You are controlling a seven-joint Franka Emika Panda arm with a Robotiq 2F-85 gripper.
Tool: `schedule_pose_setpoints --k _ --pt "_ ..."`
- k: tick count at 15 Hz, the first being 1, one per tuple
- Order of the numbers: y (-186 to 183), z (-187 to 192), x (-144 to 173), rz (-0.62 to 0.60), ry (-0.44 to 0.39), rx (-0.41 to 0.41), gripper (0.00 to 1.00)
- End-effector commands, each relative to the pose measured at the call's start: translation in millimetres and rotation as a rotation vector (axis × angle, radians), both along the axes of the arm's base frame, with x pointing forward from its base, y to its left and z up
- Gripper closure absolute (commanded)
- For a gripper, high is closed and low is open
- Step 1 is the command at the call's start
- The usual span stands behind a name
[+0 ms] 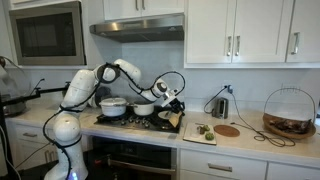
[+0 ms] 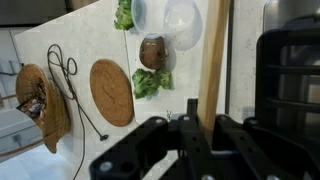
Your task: Remove the wooden spatula from the chopping board, place the spatula in the open grey pot on the right side of the stove, stir the contents of the pot with the spatula, remove the spatula from the pot and put it on the chopping board
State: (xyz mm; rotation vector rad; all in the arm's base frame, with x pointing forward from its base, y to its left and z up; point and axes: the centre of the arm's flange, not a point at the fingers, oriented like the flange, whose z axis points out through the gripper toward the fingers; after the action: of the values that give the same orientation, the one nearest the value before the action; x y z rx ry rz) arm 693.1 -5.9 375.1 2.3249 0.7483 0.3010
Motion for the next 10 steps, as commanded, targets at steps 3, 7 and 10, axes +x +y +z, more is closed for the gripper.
schedule_pose_setpoints --k 3,7,10 --pt "-3.2 -13.4 0.1 0.009 0.004 -0.011 0.98" --pt "-5.6 -26.1 5.7 0.024 0.022 -0.008 0.98" --pt "-8.9 -35.2 9.9 0.03 0.032 -0.009 0.98"
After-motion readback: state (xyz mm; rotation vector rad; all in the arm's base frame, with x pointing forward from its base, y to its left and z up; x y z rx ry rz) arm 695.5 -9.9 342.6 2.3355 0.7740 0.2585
